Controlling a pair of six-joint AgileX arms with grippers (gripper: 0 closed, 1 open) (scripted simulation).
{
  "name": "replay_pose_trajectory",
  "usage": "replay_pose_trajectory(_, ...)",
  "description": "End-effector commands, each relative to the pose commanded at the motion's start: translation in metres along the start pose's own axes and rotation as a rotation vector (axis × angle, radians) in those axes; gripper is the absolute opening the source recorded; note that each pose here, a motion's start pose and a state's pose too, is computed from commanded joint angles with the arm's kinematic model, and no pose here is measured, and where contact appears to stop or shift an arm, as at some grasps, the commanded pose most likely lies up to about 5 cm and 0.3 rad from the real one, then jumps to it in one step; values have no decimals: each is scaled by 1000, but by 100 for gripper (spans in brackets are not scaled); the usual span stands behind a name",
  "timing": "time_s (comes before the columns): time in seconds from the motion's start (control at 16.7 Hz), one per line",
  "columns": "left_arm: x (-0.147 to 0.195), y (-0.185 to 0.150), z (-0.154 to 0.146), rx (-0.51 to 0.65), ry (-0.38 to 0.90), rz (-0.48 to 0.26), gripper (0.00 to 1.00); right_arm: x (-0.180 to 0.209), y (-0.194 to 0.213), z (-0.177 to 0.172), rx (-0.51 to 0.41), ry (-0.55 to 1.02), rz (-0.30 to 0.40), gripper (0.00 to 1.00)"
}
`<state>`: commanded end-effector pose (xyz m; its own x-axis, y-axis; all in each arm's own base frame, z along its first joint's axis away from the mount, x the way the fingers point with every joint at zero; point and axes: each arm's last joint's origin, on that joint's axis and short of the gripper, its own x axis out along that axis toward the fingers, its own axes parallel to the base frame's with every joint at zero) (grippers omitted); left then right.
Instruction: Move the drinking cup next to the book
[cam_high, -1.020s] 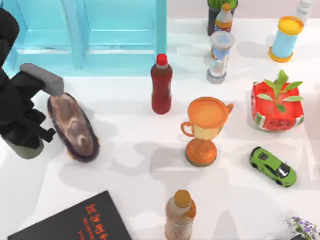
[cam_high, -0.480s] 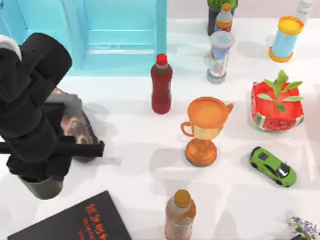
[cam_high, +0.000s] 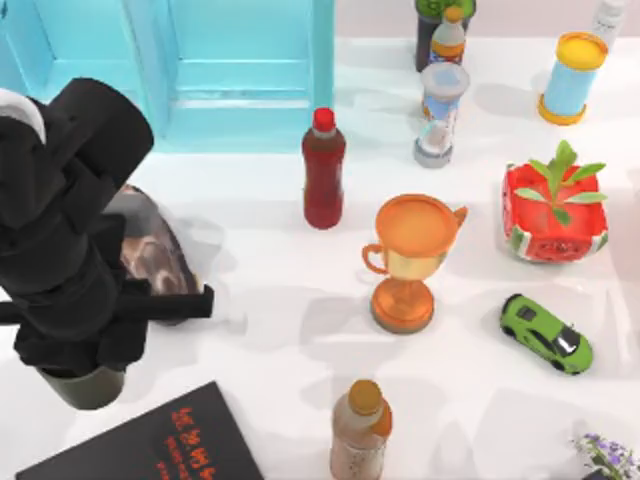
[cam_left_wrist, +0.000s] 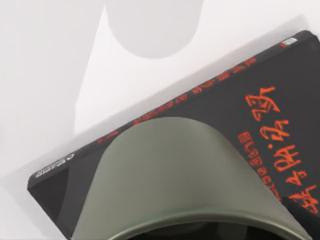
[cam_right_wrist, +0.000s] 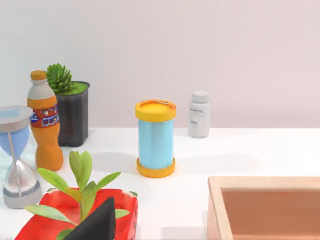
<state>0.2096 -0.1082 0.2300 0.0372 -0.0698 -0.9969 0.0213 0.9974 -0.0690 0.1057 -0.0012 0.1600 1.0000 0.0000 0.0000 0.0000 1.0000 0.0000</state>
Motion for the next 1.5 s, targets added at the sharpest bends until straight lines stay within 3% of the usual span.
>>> replay_pose_trajectory(0.24, 5, 2, 1, -2, 6, 2, 0, 0, 0, 0, 0, 0, 0, 100)
replay_pose_trajectory(0.72, 62, 10, -1, 0, -3, -2, 0, 0, 0, 0, 0, 0, 0, 100)
replay_pose_trajectory(0.96, 64, 10, -1, 0, 0, 0, 0, 0, 0, 0, 0, 0, 0, 100)
replay_pose_trajectory(1.5, 64, 10, -1, 0, 0, 0, 68, 0, 0, 0, 0, 0, 0, 100)
